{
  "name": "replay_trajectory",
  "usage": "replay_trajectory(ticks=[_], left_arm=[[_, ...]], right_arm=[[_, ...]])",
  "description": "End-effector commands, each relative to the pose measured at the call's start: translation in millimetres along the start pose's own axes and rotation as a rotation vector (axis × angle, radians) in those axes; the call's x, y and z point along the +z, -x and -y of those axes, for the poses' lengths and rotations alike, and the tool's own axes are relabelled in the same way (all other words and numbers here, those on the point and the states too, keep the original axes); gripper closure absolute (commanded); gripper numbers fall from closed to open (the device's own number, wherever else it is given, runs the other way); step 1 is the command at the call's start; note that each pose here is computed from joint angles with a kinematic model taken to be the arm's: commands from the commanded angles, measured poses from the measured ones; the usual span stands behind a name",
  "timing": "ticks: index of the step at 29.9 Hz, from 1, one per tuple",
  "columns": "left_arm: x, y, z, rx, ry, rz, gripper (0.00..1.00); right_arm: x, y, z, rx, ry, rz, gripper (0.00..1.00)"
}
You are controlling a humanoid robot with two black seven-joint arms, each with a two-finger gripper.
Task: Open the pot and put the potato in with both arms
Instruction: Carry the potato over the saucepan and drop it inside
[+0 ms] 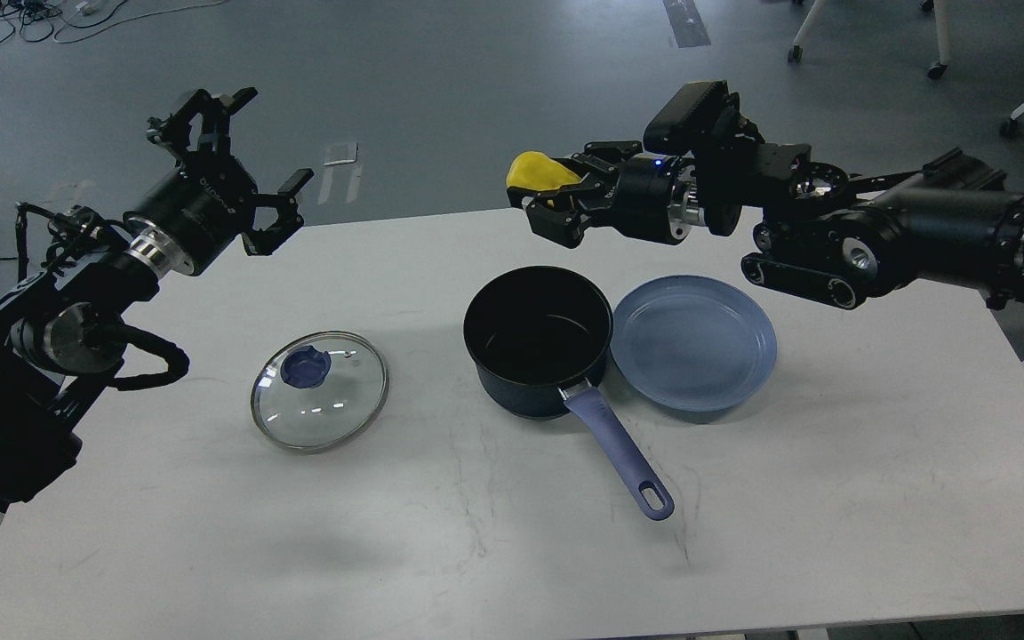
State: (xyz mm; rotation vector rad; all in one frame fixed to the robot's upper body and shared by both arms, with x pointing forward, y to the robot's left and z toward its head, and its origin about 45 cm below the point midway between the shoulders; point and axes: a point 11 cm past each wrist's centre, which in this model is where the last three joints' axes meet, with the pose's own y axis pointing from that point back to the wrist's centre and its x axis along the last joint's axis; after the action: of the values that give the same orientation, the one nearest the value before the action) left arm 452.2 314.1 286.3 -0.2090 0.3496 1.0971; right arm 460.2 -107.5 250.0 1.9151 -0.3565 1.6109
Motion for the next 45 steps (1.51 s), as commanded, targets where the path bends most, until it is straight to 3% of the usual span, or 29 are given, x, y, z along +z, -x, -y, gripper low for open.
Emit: replay_trajectory(ticks=[1, 11, 16, 17, 21, 27, 34, 40, 45], left_arm=[[-0.6, 0.5, 0.4, -0.001, -0.001, -0.001, 0.02], [2.8, -1.8, -2.0, -0.002, 0.002, 0.004, 0.02], [2.4, -1.3, -1.7, -0.004, 0.002, 0.003, 0.02], [2.0, -1.3, -1.7, -0.004, 0.001, 0.004, 0.02], [1.3, -1.6, -2.0, -0.003, 0.0, 0.003, 0.02], [2.4, -1.1, -1.9, -0.006, 0.001, 0.004, 0.02], [2.4, 0.0, -1.4, -0.009, 0.003, 0.001, 0.02], [2.7, 1.4, -0.1, -0.011, 0.011, -0.017, 0.02], [3.5, 6.1, 4.2, -0.019, 0.023, -0.033, 0.02]], right_arm=[[-12.9, 4.6, 13.3, -0.006, -0.023, -0.006, 0.72], [-23.7, 26.0, 20.8, -0.057, -0.042, -0.013, 0.71], [-23.6, 43.0, 15.7, -0.069, -0.038, 0.015, 0.61], [-20.7, 43.1, 13.5, -0.066, -0.031, 0.019, 0.54], [-20.0, 46.4, 10.9, -0.058, -0.023, 0.05, 0.04], [-31.5, 46.4, 12.2, -0.032, -0.042, 0.109, 0.01], [-9.5, 23.6, -1.6, 0.056, 0.015, 0.173, 0.0], [19.9, -33.3, -12.9, 0.371, 0.124, 0.581, 0.0], [35.5, -54.9, -17.7, 0.476, 0.112, 0.995, 0.0]])
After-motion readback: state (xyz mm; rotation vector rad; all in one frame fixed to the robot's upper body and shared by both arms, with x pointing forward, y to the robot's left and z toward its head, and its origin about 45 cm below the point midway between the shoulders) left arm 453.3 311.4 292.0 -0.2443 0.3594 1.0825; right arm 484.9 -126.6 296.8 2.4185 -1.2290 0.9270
